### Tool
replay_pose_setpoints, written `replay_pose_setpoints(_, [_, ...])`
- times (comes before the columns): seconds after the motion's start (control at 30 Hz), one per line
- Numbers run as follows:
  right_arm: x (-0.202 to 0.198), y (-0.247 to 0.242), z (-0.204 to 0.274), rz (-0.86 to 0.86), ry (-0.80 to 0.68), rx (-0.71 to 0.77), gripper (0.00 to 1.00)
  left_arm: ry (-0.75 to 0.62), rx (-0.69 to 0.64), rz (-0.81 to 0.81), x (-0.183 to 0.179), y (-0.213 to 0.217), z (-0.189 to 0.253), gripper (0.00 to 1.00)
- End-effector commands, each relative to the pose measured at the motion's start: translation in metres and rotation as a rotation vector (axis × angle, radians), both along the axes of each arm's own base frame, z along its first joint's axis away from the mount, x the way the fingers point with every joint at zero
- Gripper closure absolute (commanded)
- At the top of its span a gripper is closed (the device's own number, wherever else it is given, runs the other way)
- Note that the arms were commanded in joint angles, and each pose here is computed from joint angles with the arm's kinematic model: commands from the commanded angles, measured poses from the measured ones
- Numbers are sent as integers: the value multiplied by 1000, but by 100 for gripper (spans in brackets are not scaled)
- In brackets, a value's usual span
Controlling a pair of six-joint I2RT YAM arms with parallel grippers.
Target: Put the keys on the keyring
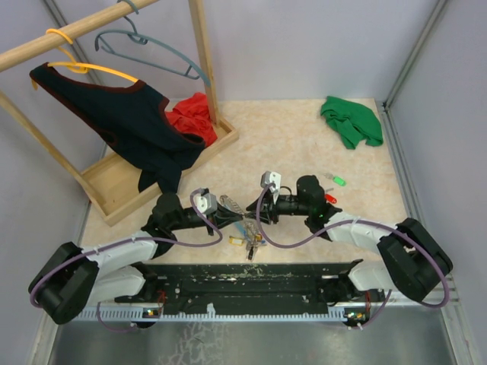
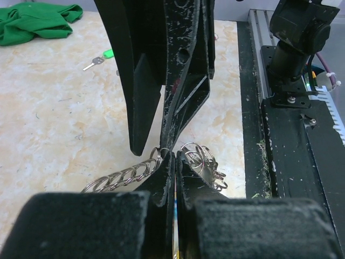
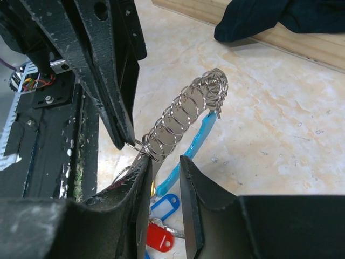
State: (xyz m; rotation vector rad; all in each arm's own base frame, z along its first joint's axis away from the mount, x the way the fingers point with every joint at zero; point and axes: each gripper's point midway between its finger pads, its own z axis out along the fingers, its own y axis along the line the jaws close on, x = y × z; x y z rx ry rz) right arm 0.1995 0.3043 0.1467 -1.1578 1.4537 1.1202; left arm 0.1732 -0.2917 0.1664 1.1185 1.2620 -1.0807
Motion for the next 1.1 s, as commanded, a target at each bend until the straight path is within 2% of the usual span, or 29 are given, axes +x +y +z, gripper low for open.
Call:
replay_pose_setpoints(0.0, [20,8,33,-50,-57,75,74,-52,-43,-67,-7,-6,19,100])
replay_pose_setpoints(0.23, [34,6,25,-119,51,38,82,-51,-32,-88,-9,-8,17,100])
replay_pose_setpoints(0.43, [40,-5,22,-181,49,-7,78,-52,-32,-44,-2,-6,18,100])
replay_pose_setpoints(0.53, [31,-11,25,-149,-28,-8,72,-52,-34,-19,1,-5,18,100])
replay_pose_setpoints(0.63, [18,-15,27,-99,-99,-2,70,-50,-33,-8,3,-4,18,100])
replay_pose_setpoints(0.87, [-17,-8,32,92,-160,71,73,-50,-47,13,5,-3,21,100])
replay_pose_setpoints(1.07, [-28,-2,28,144,-144,71,77,-47,-57,21,6,-3,22,100])
